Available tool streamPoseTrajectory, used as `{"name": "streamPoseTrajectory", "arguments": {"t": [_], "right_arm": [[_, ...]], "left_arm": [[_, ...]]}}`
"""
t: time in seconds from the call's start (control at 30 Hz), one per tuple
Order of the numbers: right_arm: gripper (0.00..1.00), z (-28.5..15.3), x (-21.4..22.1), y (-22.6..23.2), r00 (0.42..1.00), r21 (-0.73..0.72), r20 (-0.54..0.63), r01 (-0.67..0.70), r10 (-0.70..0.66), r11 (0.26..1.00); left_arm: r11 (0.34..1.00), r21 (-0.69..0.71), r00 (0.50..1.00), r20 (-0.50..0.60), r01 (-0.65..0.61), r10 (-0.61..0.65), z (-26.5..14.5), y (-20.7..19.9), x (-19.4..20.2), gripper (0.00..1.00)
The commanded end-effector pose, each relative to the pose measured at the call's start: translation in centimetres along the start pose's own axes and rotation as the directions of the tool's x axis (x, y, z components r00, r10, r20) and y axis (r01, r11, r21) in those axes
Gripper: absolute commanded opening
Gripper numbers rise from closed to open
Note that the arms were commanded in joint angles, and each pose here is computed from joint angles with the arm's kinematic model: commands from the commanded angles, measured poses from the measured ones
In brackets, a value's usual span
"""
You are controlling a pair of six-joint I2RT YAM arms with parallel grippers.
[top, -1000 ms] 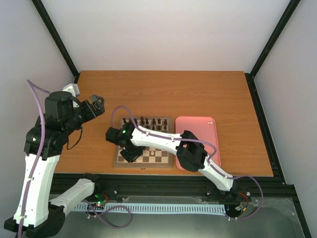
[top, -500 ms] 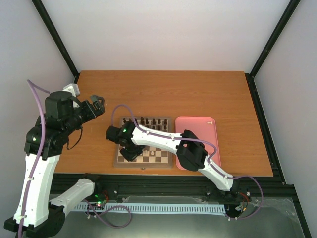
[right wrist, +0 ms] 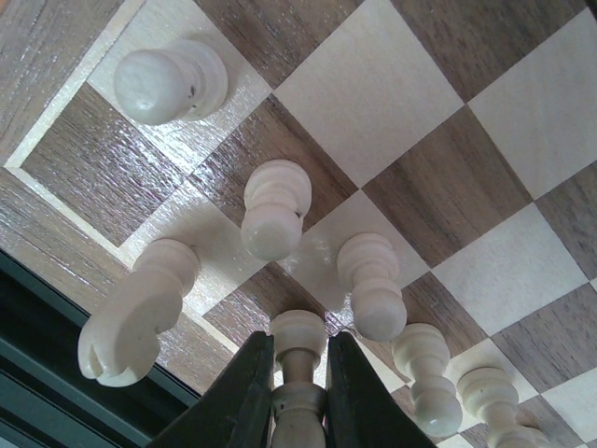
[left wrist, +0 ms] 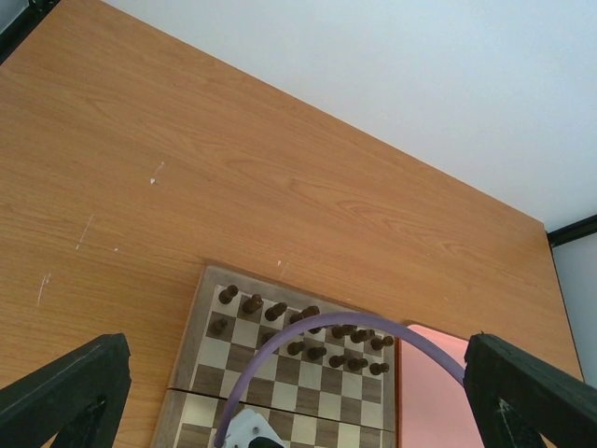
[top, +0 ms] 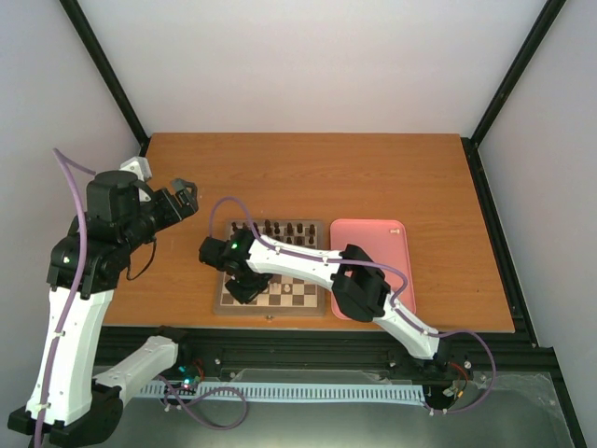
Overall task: Set up the chess pieces on the board
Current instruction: Place the chess piece on the chessboard.
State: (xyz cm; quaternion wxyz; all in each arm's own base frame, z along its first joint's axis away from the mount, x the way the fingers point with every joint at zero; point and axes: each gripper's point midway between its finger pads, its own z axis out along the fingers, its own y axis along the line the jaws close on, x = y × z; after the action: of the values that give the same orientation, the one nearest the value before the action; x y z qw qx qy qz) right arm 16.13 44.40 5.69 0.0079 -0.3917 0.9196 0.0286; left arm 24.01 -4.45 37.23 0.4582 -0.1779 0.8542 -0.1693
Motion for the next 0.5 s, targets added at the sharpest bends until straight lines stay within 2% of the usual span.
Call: {"name": "streamPoseTrajectory", "arguments": {"t": [0.0, 0.47], "right_arm": [[0.1, 1.04, -0.42, 0.19, 1.0, -0.008, -0.012, 0.0, 0.0, 1.0], [0.12, 1.48, -0.09, 0.62, 0.999, -0.027, -0.033, 0.001, -0.002, 1.0]], "left_arm": [[1.0, -0.005, 1.0, -0.01, -0.024, 0.024, -0.08, 0.19, 0.21, 1.0], [1.0, -0.01, 1.0, -0.016, -0.027, 0.027, 0.02, 0.35, 0.41, 1.0]]}}
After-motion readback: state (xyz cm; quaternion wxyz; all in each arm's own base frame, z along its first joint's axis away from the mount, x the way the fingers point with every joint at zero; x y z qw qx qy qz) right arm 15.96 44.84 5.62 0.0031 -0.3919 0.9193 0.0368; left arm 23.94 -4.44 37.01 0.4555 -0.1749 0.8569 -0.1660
